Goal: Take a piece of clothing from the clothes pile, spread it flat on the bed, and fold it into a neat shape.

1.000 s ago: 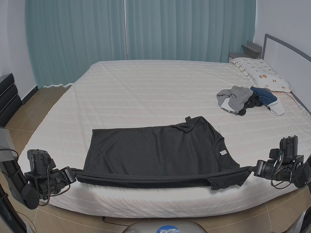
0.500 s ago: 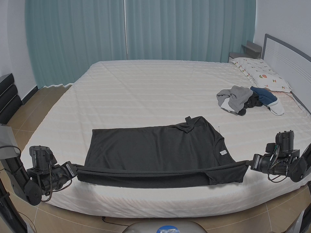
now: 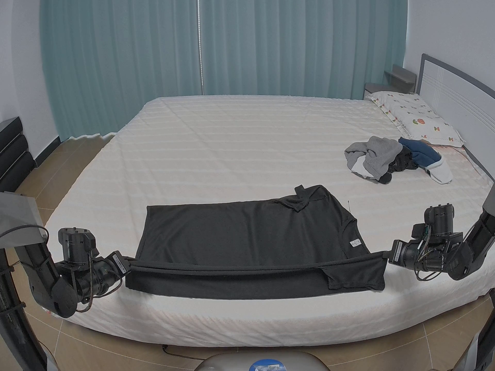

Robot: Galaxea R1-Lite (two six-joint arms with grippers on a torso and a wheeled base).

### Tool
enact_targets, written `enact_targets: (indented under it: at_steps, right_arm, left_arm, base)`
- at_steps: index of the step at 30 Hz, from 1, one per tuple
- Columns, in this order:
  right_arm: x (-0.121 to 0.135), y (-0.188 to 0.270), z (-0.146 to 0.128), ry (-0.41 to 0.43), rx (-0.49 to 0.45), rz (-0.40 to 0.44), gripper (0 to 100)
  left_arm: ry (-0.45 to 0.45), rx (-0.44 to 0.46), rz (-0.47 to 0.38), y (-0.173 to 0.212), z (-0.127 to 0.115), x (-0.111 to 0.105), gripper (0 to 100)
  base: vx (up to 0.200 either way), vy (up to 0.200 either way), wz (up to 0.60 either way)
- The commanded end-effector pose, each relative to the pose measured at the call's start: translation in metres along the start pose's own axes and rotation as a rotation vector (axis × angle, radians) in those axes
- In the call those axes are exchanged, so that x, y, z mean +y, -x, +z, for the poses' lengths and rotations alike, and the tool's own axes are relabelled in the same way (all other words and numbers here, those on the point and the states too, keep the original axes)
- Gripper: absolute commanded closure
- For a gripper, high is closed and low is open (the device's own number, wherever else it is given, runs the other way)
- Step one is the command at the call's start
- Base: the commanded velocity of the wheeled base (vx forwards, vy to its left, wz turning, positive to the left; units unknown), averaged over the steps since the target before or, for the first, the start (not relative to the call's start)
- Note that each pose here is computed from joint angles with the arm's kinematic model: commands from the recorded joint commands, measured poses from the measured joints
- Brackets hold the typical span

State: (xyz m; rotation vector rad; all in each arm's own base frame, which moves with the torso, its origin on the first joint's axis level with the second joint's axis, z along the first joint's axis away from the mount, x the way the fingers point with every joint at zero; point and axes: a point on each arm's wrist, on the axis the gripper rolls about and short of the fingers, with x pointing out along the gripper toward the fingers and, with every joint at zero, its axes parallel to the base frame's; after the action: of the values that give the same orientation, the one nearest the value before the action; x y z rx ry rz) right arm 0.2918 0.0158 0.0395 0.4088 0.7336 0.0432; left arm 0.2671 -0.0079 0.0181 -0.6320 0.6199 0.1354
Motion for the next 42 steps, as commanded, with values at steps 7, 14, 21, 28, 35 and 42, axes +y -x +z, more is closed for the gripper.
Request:
enact_targets:
  at_steps: [7,14,21,28,35,42]
  right_arm:
    - [-0.005,-0.027,-0.002,-0.008,0.032,-0.009,100]
    - [-0.006,-0.037,-0.002,-0.039,0.036,-0.007,100]
    - [-0.007,-0.045,0.0,-0.075,0.032,0.002,100]
    - [-0.007,-0.05,0.001,-0.116,0.024,0.012,0]
    - [-0.007,-0.042,0.006,-0.191,0.009,0.055,0]
    - [-0.005,-0.02,0.006,-0.263,0.018,0.106,0]
  left_arm:
    - [0.055,-0.001,0.001,-0.023,0.002,0.0,100]
    - [0.057,0.004,0.005,-0.028,0.001,0.001,100]
    - [0.058,0.013,0.01,-0.034,-0.001,0.002,100]
    - [0.097,0.013,0.009,-0.036,-0.001,0.001,0]
    - [0.121,0.001,0.004,-0.03,0.002,0.0,0]
    - [0.238,0.002,-0.058,0.004,0.008,-0.003,0]
  base:
    - [0.0,0.0,0.0]
    - [0.0,0.0,0.0]
    - [0.0,0.0,0.0]
    - [0.0,0.0,0.0]
    - [0.0,0.0,0.0]
    - [0.0,0.0,0.0]
